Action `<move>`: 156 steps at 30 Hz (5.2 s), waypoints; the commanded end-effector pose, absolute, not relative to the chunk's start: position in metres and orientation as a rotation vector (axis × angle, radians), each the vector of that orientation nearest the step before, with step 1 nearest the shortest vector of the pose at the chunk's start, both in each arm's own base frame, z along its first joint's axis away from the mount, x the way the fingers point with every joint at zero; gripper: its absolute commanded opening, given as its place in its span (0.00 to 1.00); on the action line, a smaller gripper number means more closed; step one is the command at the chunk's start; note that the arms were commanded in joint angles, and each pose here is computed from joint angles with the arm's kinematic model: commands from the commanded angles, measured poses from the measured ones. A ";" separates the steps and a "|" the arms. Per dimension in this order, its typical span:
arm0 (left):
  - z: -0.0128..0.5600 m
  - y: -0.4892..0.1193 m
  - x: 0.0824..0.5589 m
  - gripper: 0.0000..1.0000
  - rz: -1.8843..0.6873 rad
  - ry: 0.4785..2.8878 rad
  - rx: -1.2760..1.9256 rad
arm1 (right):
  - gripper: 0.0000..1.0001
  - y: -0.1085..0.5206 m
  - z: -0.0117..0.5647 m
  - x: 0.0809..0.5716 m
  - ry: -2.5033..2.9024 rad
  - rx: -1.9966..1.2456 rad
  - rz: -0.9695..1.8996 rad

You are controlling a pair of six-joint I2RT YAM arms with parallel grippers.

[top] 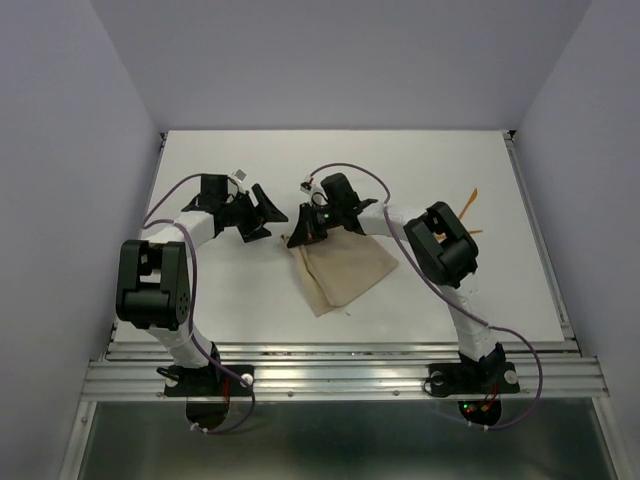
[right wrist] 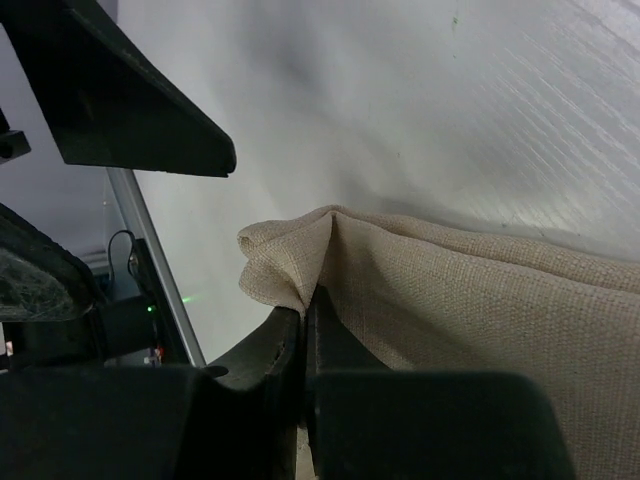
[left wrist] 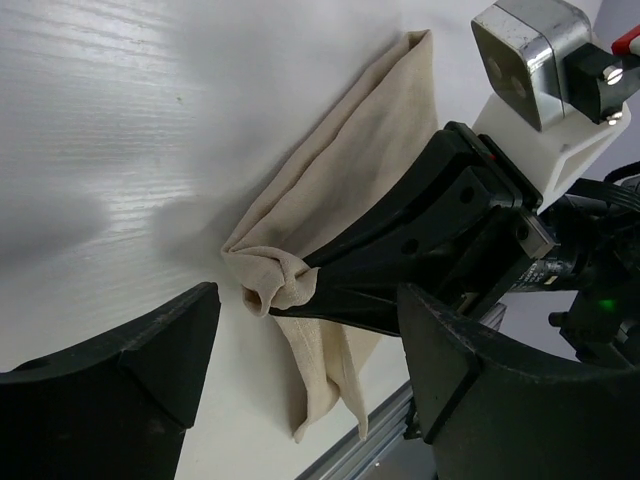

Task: Fold the napkin into a case and place the utensils inside
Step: Pick up the lower triangle-folded napkin from the center of the board, then fold the lower triangle-folded napkin at the center of the board.

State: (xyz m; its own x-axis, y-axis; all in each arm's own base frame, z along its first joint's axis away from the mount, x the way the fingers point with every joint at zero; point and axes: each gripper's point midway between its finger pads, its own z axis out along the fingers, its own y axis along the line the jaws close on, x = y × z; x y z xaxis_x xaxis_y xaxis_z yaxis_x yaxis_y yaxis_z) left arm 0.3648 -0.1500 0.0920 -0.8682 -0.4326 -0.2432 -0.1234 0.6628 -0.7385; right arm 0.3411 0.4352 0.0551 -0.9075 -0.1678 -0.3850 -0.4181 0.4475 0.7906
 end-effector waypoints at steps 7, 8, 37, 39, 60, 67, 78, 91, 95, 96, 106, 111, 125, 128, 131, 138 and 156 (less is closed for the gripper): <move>0.081 -0.153 0.359 0.82 -1.092 2.474 -0.470 | 0.01 0.439 0.094 0.345 2.312 -0.569 1.571; 0.077 -0.153 0.358 0.82 -1.091 2.483 -0.484 | 0.01 0.440 0.095 0.345 2.309 -0.572 1.572; 0.053 -0.185 0.349 0.00 -1.309 2.531 -0.565 | 0.15 0.432 0.083 0.356 2.343 -0.523 1.435; 0.051 -0.184 0.348 0.00 -1.303 2.539 -0.581 | 0.35 0.427 0.090 0.359 2.342 -0.503 1.378; 0.055 -0.177 0.354 0.00 -1.211 2.573 -0.667 | 0.82 0.403 0.084 0.308 2.183 -0.704 0.267; 0.056 -0.176 0.357 0.00 -1.189 2.574 -0.668 | 0.73 0.393 0.068 0.286 2.144 -0.768 0.061; 0.053 -0.174 0.358 0.00 -1.167 2.581 -0.670 | 0.59 0.387 0.050 0.252 2.129 -0.778 -0.050; 0.048 -0.172 0.360 0.00 -1.146 2.588 -0.682 | 0.24 0.379 0.057 0.251 2.125 -0.742 -0.053; 0.047 -0.171 0.360 0.00 -1.139 2.590 -0.677 | 0.39 0.378 0.059 0.247 2.137 -0.746 -0.026; 0.046 -0.171 0.360 0.00 -1.139 2.591 -0.678 | 0.40 0.377 0.060 0.247 2.137 -0.741 -0.030; 0.043 -0.170 0.360 0.00 -1.122 2.598 -0.672 | 0.37 0.372 0.071 0.247 2.183 -0.668 0.062; 0.043 -0.170 0.361 0.00 -1.122 2.598 -0.670 | 0.20 0.376 0.071 0.243 2.196 -0.681 0.094; 0.042 -0.170 0.360 0.00 -1.124 2.600 -0.664 | 0.01 0.378 0.067 0.238 2.328 -0.675 0.425; 0.044 -0.170 0.361 0.00 -1.126 2.595 -0.655 | 0.01 0.381 0.076 0.242 2.341 -0.664 0.567; 0.045 -0.170 0.359 0.00 -1.119 2.607 -0.652 | 0.01 0.382 0.084 0.244 2.370 -0.699 0.750; 0.054 -0.168 0.364 0.00 -1.102 2.604 -0.638 | 0.01 0.381 0.087 0.242 2.447 -0.783 1.180; 0.058 -0.164 0.367 0.00 -1.050 2.623 -0.623 | 0.05 0.363 0.056 0.229 2.554 -0.858 1.513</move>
State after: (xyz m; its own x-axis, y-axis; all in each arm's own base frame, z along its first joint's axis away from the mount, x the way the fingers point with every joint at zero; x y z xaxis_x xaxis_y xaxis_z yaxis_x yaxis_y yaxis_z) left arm 0.3466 -0.1679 0.0399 -0.8799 -0.4748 0.0208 -0.3587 0.6348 -0.6844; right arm 0.2314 0.3647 0.0494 -0.8495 -0.4177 -0.3221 -0.4935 0.4135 0.7652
